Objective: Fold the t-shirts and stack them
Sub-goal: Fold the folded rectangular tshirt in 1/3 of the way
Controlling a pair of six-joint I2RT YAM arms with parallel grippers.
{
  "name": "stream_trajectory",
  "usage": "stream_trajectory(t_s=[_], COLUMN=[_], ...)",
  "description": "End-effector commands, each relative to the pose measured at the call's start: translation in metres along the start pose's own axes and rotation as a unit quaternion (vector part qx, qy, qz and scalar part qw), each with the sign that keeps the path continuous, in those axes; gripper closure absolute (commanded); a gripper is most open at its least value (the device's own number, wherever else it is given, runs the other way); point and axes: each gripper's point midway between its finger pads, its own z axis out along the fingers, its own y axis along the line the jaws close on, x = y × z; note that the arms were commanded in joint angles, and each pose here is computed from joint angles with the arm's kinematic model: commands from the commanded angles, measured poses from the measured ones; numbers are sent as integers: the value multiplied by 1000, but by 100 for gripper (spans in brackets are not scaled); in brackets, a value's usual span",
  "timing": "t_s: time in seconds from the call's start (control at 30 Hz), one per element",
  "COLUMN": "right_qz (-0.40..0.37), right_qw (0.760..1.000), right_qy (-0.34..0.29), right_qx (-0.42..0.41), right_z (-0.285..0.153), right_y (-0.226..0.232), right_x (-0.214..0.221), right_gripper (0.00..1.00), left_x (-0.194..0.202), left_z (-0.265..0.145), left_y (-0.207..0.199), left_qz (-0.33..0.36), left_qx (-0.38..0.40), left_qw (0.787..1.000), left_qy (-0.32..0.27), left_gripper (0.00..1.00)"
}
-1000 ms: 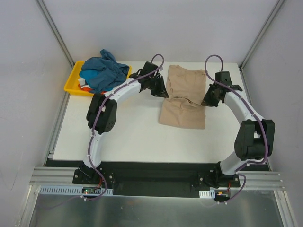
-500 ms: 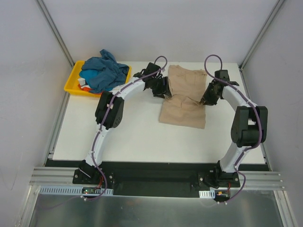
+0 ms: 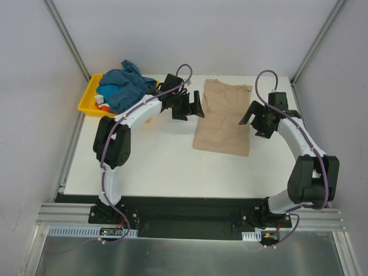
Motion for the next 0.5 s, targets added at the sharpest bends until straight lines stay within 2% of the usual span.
stream_trajectory(t_s=[0.0,0.17,0.27,0.33,0.47], right_qz=[6,24,36,52,71], right_qw=[1000,999,998,997,994], right_qy=[-1,17,48,54,75], right_qx=[-2,16,-9,-24,-34], right_z=[-24,-22,-14,-10,-2], right_y=[-14,-44,-43,-44,-44], right_x=[36,75,92,92,98], right_gripper=[3,3,2,1,8], left_x=[34,83,93,96,105], left_z=[-32,-24,-14,-8,7], left_y=[-1,23,25,24,25], left_qz=[-6,-41,-60,-68,-73], left_qx=[-9,-23,-5,1,1], left_qw=[1000,998,996,995,993], left_qy=[7,49,63,71,90], left_gripper=[0,1,1,5,18])
